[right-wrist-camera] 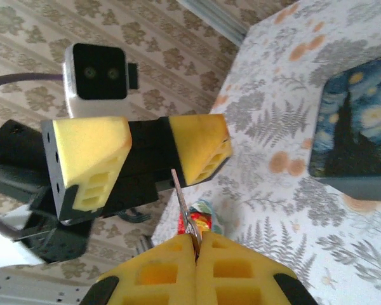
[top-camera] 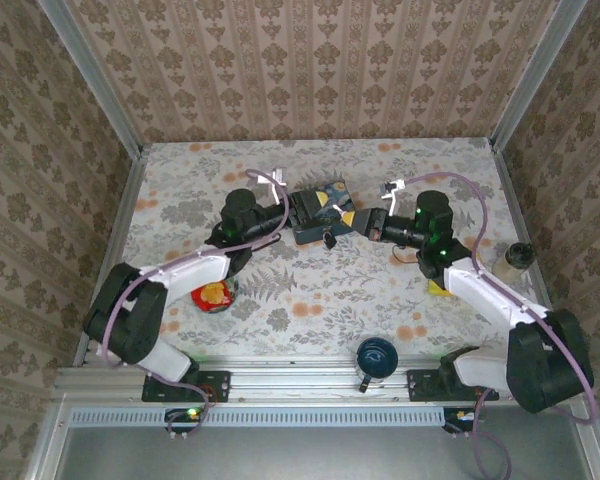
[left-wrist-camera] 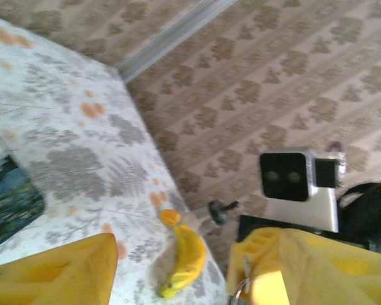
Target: Unlock the padlock with the key
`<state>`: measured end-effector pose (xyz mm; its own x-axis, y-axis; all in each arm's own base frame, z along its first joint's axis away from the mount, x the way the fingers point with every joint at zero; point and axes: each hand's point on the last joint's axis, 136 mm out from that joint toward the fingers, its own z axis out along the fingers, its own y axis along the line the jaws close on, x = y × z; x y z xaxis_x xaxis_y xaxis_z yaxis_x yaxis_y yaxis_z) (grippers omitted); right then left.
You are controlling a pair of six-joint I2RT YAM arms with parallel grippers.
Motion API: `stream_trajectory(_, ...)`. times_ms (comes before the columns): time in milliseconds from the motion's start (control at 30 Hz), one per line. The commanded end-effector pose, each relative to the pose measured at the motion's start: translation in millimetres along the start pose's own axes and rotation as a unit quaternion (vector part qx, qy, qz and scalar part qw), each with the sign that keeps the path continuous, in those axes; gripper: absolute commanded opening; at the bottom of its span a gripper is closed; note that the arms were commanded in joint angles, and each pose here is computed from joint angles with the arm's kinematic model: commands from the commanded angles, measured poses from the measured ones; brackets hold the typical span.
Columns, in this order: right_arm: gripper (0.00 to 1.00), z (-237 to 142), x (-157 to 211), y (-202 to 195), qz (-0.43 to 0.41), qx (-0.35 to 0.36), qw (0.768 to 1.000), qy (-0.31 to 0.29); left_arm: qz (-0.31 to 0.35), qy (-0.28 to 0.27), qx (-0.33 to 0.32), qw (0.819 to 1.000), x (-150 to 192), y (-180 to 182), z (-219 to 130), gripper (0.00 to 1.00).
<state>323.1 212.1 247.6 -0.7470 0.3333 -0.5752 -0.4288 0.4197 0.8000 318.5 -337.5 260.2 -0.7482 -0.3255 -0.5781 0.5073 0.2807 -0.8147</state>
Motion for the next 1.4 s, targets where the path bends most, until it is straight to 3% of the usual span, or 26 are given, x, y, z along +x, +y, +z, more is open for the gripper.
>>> stream_trajectory(0,0.00,-15,9,-24,0.005,0.074,0.997,0.002,0.064,-0.025,-0.152,0.986,8,29,-12,0.67)
stream_trajectory(100,0.00,-29,20,-43,0.020,0.123,0.992,0.011,0.097,-0.045,-0.283,0.953,15,51,-23,0.65)
stream_trajectory(200,0.00,-44,31,-64,0.039,0.173,0.984,0.019,0.136,-0.041,-0.350,0.926,23,53,-20,0.63)
stream_trajectory(300,0.00,-57,42,-83,0.058,0.211,0.975,0.024,0.168,-0.015,-0.368,0.914,43,54,-2,0.62)
stream_trajectory(500,0.00,-75,57,-104,0.077,0.256,0.963,0.032,0.150,0.052,-0.407,0.899,77,76,27,0.61)
stream_trajectory(600,0.00,-79,60,-107,0.076,0.264,0.961,0.031,0.144,0.071,-0.441,0.883,89,92,31,0.61)
stream_trajectory(767,0.00,-84,57,-108,0.070,0.271,0.960,0.025,0.114,0.073,-0.494,0.859,101,119,24,0.61)
stream_trajectory(1033,0.00,-83,50,-110,0.062,0.275,0.959,0.019,0.108,0.074,-0.531,0.837,113,146,32,0.63)
stream_trajectory(1233,0.00,-81,46,-113,0.062,0.276,0.959,0.014,0.121,0.048,-0.548,0.826,106,159,44,0.64)
stream_trajectory(1367,0.00,-80,45,-113,0.061,0.274,0.960,0.014,0.095,0.031,-0.560,0.823,101,173,46,0.64)
